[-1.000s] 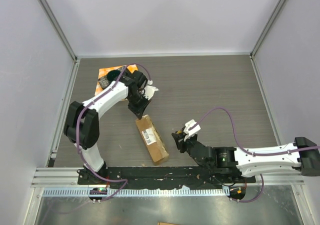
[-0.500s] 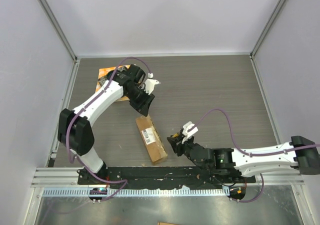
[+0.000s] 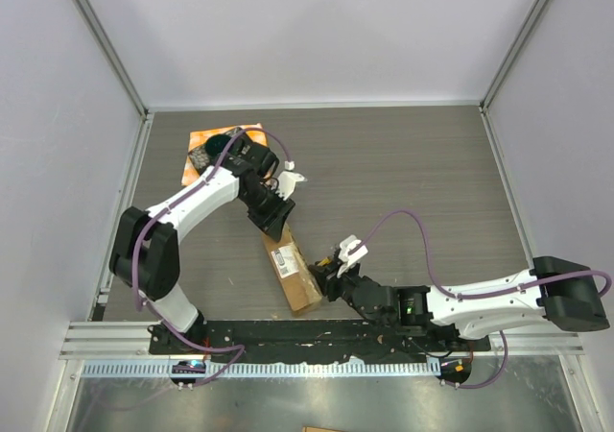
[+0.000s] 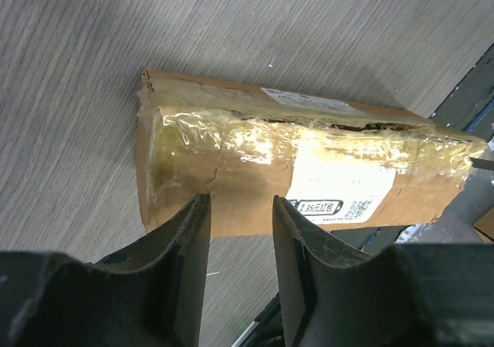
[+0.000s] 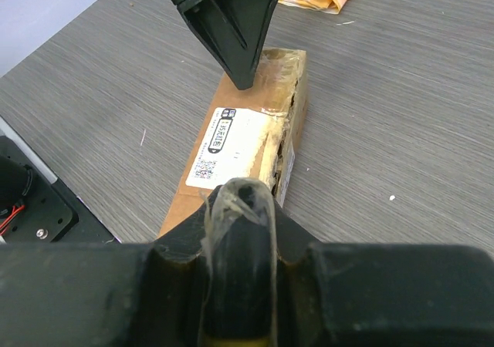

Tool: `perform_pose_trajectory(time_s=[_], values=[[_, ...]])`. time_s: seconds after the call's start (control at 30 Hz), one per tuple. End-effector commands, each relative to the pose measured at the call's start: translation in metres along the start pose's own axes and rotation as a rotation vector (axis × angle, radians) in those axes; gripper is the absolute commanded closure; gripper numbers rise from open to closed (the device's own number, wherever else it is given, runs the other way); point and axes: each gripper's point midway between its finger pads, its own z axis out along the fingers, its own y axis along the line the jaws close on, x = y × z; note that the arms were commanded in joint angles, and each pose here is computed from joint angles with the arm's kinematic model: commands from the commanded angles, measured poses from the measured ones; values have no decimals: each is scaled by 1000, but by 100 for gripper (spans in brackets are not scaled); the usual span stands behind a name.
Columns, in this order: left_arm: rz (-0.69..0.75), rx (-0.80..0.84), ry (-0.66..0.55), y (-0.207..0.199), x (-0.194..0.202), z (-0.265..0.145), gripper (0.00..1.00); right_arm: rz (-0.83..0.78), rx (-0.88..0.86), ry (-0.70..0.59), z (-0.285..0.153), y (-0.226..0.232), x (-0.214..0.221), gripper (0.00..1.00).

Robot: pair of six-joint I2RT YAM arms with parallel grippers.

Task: Unpack the express box
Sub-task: Cut the express box at the center of the board.

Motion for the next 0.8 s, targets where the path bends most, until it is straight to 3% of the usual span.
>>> perform_pose_trajectory(time_s=[0.0,0.77], values=[[55,24,-88,-12,-15,-14,60,73,-17,-42,5,7,-11,99],[55,20,-44,-11,3,-3,67,26,-2,-18,15,2,3,99]])
